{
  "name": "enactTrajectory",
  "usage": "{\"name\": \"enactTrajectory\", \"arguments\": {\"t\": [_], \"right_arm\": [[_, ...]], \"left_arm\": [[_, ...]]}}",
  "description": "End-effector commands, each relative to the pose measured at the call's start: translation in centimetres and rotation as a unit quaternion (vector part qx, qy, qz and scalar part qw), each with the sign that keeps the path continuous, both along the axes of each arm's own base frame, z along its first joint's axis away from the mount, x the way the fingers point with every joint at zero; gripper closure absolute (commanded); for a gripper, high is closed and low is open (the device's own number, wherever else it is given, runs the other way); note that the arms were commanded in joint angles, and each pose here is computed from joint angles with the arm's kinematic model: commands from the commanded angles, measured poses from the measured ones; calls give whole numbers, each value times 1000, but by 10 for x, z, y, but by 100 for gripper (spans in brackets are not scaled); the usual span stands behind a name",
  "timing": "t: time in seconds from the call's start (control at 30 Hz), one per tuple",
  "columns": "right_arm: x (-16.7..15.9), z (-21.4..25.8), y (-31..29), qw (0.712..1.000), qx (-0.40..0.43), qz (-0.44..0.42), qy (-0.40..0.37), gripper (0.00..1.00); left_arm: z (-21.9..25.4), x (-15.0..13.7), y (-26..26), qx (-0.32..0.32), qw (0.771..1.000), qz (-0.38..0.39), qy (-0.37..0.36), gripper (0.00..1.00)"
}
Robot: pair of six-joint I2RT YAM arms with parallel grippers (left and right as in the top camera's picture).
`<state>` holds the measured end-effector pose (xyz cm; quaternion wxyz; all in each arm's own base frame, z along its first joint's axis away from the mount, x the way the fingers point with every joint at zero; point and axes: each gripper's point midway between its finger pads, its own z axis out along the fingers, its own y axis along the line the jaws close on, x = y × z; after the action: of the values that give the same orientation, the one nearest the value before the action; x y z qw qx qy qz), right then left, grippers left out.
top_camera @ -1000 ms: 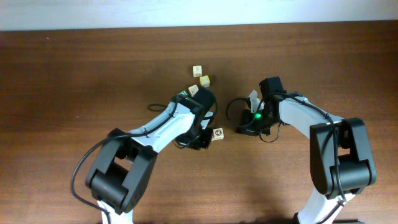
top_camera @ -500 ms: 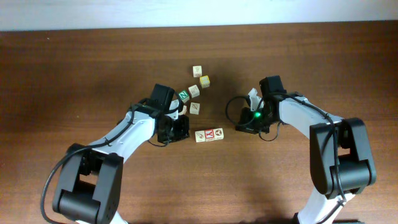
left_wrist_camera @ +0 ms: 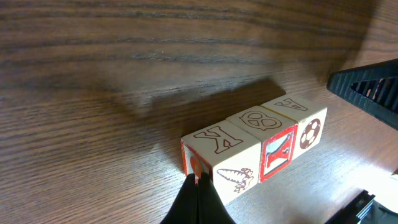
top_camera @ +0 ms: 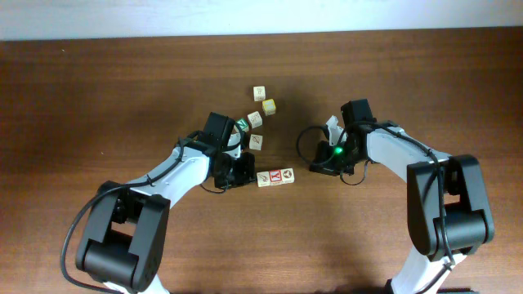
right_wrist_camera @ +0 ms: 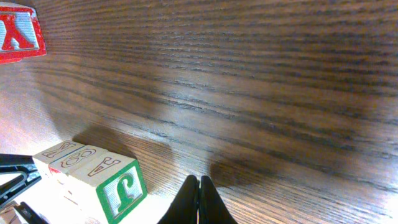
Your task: Rotate 3 blocks
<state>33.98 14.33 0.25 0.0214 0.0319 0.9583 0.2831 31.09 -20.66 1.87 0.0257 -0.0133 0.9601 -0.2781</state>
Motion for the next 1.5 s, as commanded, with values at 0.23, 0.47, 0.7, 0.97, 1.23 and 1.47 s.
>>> {"name": "enactTrajectory", "arguments": {"t": [0.23, 0.47, 0.7, 0.97, 1.23, 1.47], "right_arm": [[-7, 12, 23, 996, 64, 59, -23, 96], [-24, 12, 52, 992, 65, 103, -19, 96], [-29, 34, 70, 985, 126, 116, -20, 96], [-28, 70, 76, 985, 109, 116, -63, 96], [-15, 40, -21, 997, -53, -48, 20, 96], [-21, 10, -47, 990, -123, -59, 47, 96]], "left_arm": [[-6, -6, -4, -10, 1000, -23, 4, 100], [-6, -6, -4, -12, 1000, -24, 5, 100], [-6, -6, -4, -12, 1000, -24, 5, 100], [-6, -6, -4, -12, 1000, -24, 5, 100], [-6, -6, -4, -12, 1000, -24, 5, 100], [-6, -6, -4, -12, 1000, -24, 5, 100]]}}
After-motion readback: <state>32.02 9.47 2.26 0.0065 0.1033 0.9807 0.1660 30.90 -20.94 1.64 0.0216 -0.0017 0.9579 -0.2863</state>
